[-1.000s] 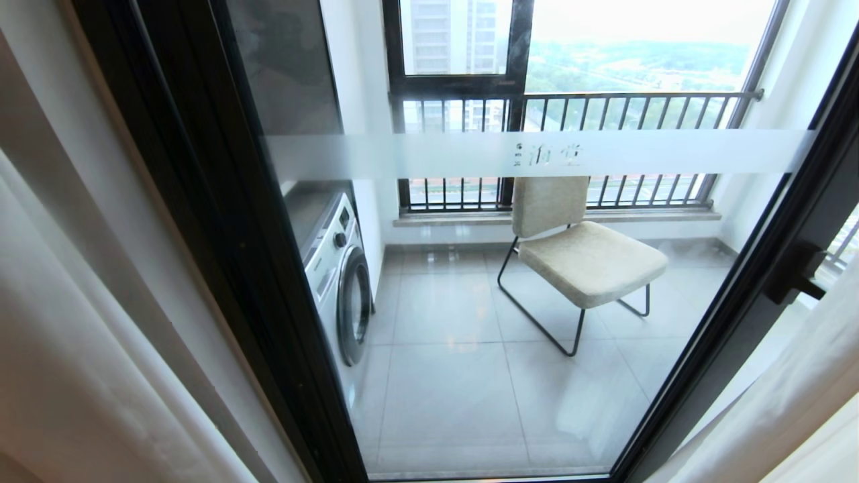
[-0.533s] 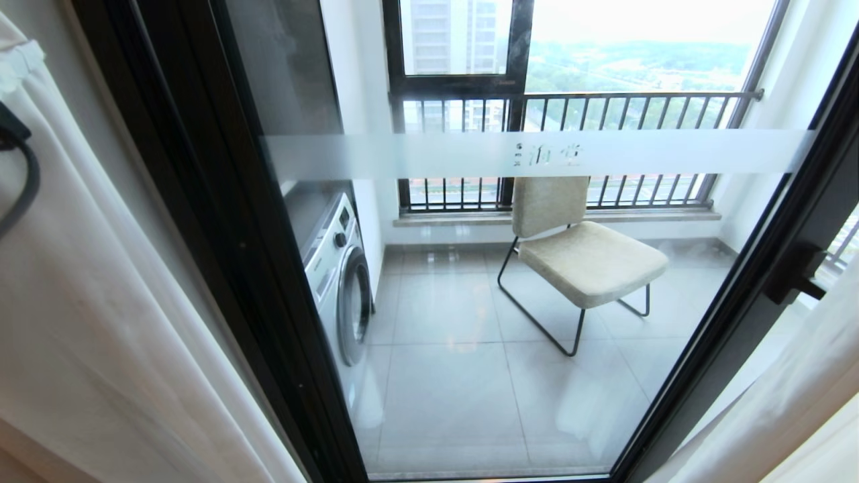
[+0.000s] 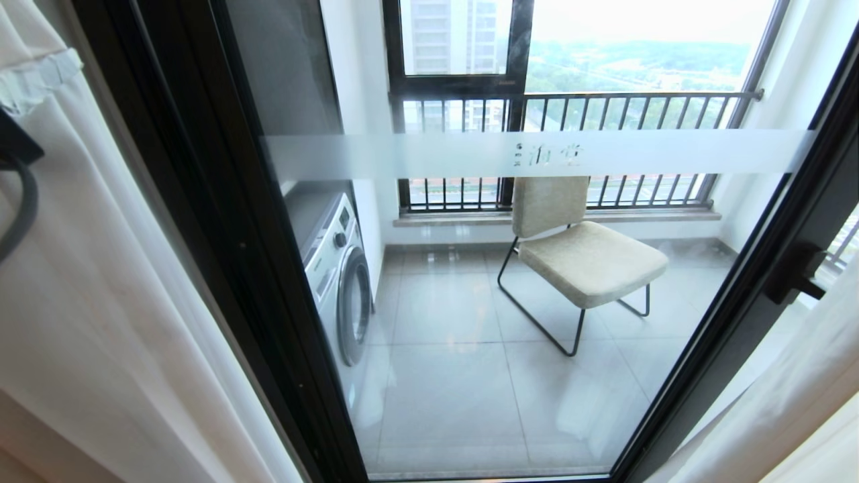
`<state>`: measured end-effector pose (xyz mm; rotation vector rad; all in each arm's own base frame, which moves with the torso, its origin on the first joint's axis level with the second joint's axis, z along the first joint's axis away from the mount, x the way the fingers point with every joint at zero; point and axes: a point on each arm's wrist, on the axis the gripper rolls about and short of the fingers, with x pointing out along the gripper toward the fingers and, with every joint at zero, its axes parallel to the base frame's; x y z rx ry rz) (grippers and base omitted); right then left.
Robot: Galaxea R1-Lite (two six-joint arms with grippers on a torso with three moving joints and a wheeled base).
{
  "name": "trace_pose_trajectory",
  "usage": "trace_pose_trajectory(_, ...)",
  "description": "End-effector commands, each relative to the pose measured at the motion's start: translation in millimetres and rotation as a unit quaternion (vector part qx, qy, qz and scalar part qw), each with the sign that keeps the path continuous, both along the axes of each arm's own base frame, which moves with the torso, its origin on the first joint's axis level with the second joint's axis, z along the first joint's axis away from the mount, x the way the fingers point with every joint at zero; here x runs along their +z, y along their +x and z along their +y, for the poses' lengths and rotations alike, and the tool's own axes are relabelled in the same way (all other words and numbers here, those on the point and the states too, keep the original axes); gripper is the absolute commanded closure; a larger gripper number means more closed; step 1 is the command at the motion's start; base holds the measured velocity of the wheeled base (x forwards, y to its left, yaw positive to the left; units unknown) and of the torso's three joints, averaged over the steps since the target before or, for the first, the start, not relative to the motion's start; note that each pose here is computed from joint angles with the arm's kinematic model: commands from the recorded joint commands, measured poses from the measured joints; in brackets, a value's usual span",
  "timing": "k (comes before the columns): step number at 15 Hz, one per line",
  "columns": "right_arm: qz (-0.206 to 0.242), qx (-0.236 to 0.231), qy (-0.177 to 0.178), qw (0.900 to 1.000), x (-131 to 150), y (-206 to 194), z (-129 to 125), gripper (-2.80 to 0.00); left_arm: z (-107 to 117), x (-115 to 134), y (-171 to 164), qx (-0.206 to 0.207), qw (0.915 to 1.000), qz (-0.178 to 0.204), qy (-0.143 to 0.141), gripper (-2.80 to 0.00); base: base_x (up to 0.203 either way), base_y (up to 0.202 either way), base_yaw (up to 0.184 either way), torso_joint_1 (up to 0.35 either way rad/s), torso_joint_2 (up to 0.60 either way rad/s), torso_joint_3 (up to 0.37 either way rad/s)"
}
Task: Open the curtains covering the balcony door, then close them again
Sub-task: Close the inner curtains on both sides
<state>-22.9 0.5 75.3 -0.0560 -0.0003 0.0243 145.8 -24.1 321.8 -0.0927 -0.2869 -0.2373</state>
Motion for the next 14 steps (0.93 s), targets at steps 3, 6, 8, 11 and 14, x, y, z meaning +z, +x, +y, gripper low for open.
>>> trace_pose_trajectory(3, 0.001, 0.000, 0.000, 1.000, 0.0, 0.1, 0.0, 0.00, -0.9, 0.1, 0.4, -0.003, 1.0000, -0.001, 0.000, 0.00, 0.000, 0.000, 0.000, 0.000, 0.00, 0.000)
trace_pose_trajectory(6, 0.001, 0.001, 0.000, 1.000, 0.0, 0.1, 0.0, 0.00, -0.9, -0.1, 0.9, -0.003, 1.0000, 0.000, 0.000, 0.00, 0.000, 0.000, 0.000, 0.000, 0.00, 0.000)
trace_pose_trajectory(8, 0.001, 0.001, 0.000, 1.000, 0.0, 0.1, 0.0, 0.00, -1.0, -0.1, 0.9, -0.003, 1.0000, 0.000, 0.000, 0.00, 0.000, 0.000, 0.000, 0.000, 0.00, 0.000)
trace_pose_trajectory(11, 0.001, 0.001, 0.000, 1.000, 0.0, 0.1, 0.0, 0.00, -1.1, -2.2, 0.9, -0.003, 1.0000, 0.003, 0.000, 0.00, 0.000, 0.000, 0.000, 0.000, 0.00, 0.000)
trace_pose_trajectory(14, 0.001, 0.001, 0.000, 1.000, 0.0, 0.1, 0.0, 0.00, -4.3, -4.1, 0.2, -0.015, 0.9999, 0.006, 0.001, 0.00, 0.000, 0.000, 0.000, 0.000, 0.00, 0.000)
